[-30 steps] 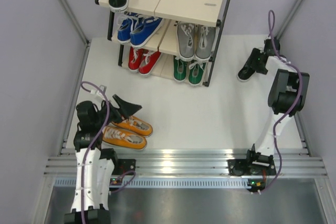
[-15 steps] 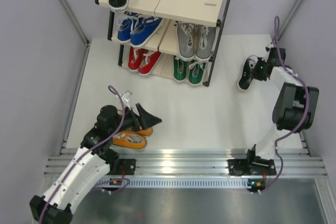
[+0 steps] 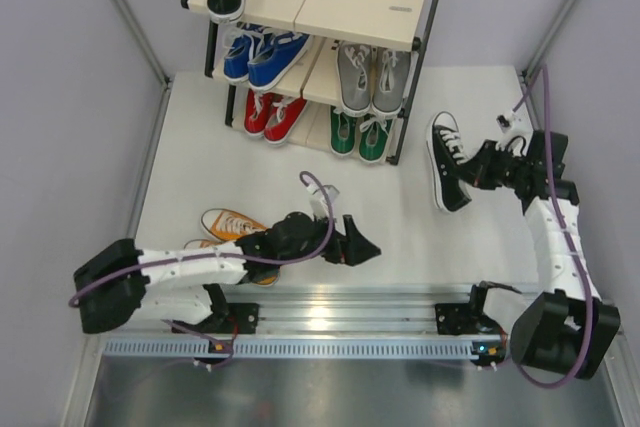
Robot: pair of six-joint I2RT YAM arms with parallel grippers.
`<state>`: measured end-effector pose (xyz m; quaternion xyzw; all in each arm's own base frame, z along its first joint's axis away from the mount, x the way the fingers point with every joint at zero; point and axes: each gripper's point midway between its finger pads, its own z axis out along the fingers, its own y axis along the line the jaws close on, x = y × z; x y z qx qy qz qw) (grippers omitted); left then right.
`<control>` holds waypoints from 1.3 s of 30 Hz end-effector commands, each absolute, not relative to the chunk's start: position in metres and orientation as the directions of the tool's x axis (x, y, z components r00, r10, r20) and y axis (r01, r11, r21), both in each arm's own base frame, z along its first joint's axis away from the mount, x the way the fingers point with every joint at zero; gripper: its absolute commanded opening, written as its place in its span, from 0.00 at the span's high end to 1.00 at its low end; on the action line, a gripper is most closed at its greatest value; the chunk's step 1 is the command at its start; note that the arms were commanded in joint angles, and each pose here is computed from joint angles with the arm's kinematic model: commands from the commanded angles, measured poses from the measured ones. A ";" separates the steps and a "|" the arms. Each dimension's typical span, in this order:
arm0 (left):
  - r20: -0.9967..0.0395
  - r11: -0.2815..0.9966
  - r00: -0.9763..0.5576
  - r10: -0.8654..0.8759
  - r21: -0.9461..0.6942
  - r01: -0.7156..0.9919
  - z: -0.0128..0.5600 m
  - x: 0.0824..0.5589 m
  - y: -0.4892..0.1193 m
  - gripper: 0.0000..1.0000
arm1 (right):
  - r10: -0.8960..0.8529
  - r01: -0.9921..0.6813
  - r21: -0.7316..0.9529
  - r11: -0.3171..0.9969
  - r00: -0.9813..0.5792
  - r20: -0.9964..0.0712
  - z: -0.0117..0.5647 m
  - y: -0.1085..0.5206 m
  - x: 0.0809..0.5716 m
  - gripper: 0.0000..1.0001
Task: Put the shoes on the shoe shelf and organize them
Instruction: Pick up the shoe at the center of the board.
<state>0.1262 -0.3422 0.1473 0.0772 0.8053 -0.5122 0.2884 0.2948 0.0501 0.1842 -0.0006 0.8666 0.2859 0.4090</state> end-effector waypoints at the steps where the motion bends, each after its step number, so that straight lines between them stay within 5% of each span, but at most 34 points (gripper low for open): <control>1: -0.610 0.333 -0.728 -0.313 -0.788 0.518 0.206 0.147 -0.391 0.02 | 0.158 -0.427 0.509 0.748 -0.629 -0.761 0.201 0.077 0.268 1.00; 10: -0.684 0.269 -0.650 -0.330 -0.729 0.630 0.229 0.152 -0.450 0.01 | 0.142 -0.550 0.539 0.638 -0.604 -0.785 0.210 0.106 0.244 1.00; 19: -0.683 0.338 -0.640 -0.353 -0.731 0.593 0.210 0.177 -0.482 0.03 | 0.116 -0.672 0.481 0.563 -0.511 -0.852 0.228 0.132 0.221 1.00; 22: -0.676 0.341 -0.642 -0.362 -0.737 0.584 0.209 0.179 -0.484 0.16 | 0.110 -0.689 0.466 0.555 -0.494 -0.862 0.231 0.135 0.218 1.00; 30: -0.718 0.351 -0.607 -0.342 -0.697 0.626 0.209 0.178 -0.478 0.94 | 0.085 -0.718 0.431 0.546 -0.465 -0.881 0.231 0.137 0.213 1.00; 34: -0.746 0.323 -0.570 -0.345 -0.664 0.674 0.219 0.170 -0.465 1.00 | 0.029 -0.768 0.370 0.523 -0.418 -0.908 0.231 0.139 0.205 1.00; 35: -0.750 0.308 -0.568 -0.339 -0.659 0.686 0.218 0.166 -0.461 1.00 | -0.007 -0.797 0.315 0.516 -0.372 -0.928 0.231 0.139 0.204 0.98; 38: -0.746 0.222 -0.607 -0.274 -0.663 0.715 0.214 0.146 -0.448 1.00 | -0.087 -0.858 0.206 0.470 -0.277 -0.957 0.242 0.139 0.195 0.68; 39: -0.748 0.205 -0.607 -0.270 -0.660 0.722 0.218 0.143 -0.441 1.00 | -0.107 -0.883 0.188 0.431 -0.256 -0.961 0.245 0.142 0.189 0.45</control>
